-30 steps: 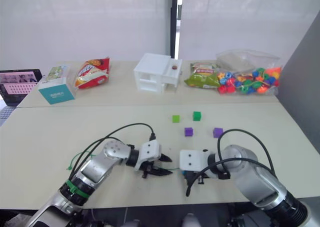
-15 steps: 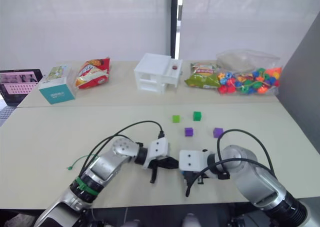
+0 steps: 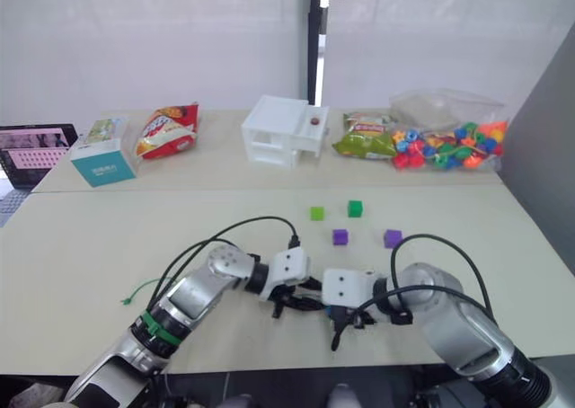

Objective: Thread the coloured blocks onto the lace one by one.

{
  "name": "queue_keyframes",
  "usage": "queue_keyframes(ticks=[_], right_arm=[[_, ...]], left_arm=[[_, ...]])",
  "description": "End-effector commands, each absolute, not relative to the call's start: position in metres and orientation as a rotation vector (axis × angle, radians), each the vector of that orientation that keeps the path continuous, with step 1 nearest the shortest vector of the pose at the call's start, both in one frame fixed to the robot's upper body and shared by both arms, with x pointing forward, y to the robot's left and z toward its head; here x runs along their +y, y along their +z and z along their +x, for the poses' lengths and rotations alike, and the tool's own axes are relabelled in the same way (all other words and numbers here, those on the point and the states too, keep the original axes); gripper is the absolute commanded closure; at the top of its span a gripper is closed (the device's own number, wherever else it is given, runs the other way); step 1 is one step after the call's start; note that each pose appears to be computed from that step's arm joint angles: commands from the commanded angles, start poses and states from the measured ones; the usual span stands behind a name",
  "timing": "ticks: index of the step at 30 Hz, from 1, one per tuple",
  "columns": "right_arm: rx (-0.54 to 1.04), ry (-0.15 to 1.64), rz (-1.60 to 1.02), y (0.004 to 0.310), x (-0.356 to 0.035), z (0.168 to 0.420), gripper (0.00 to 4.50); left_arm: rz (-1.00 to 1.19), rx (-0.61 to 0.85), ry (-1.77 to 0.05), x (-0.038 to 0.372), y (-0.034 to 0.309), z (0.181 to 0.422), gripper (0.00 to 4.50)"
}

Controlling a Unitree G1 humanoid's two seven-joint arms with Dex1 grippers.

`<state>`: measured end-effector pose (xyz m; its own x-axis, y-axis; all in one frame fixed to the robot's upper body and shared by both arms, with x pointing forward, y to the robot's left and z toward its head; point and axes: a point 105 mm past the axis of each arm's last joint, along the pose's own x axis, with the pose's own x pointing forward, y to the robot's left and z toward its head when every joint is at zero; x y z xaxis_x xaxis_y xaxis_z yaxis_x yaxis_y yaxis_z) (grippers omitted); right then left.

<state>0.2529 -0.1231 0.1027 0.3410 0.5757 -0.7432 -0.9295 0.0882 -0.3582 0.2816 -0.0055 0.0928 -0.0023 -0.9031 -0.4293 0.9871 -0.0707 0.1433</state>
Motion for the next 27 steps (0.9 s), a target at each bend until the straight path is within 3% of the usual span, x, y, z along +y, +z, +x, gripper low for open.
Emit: queue_keyframes(ticks=[1, 2, 12, 21, 27], right_arm=[[0.497, 1.174, -0.892, 0.107, -0.134, 0.251, 0.48], [0.496, 1.155, -0.887, 0.110, -0.139, 0.252, 0.04], [0.573, 1.102, -0.805, 0.119, -0.166, 0.230, 0.04], [0.549, 1.045, -0.818, 0.123, -0.172, 0.230, 0.04], [0.519, 1.042, -0.861, 0.115, -0.167, 0.237, 0.00]], left_arm=[[0.458, 0.180, -1.603, -0.006, 0.103, 0.277, 1.38], [0.463, 0.174, -1.602, -0.006, 0.103, 0.277, 1.38], [0.309, 0.139, -1.658, -0.038, 0.101, 0.274, 1.38], [0.419, 0.137, -1.655, -0.050, 0.088, 0.277, 1.38], [0.422, 0.129, -1.639, -0.048, 0.090, 0.280, 3.11]])
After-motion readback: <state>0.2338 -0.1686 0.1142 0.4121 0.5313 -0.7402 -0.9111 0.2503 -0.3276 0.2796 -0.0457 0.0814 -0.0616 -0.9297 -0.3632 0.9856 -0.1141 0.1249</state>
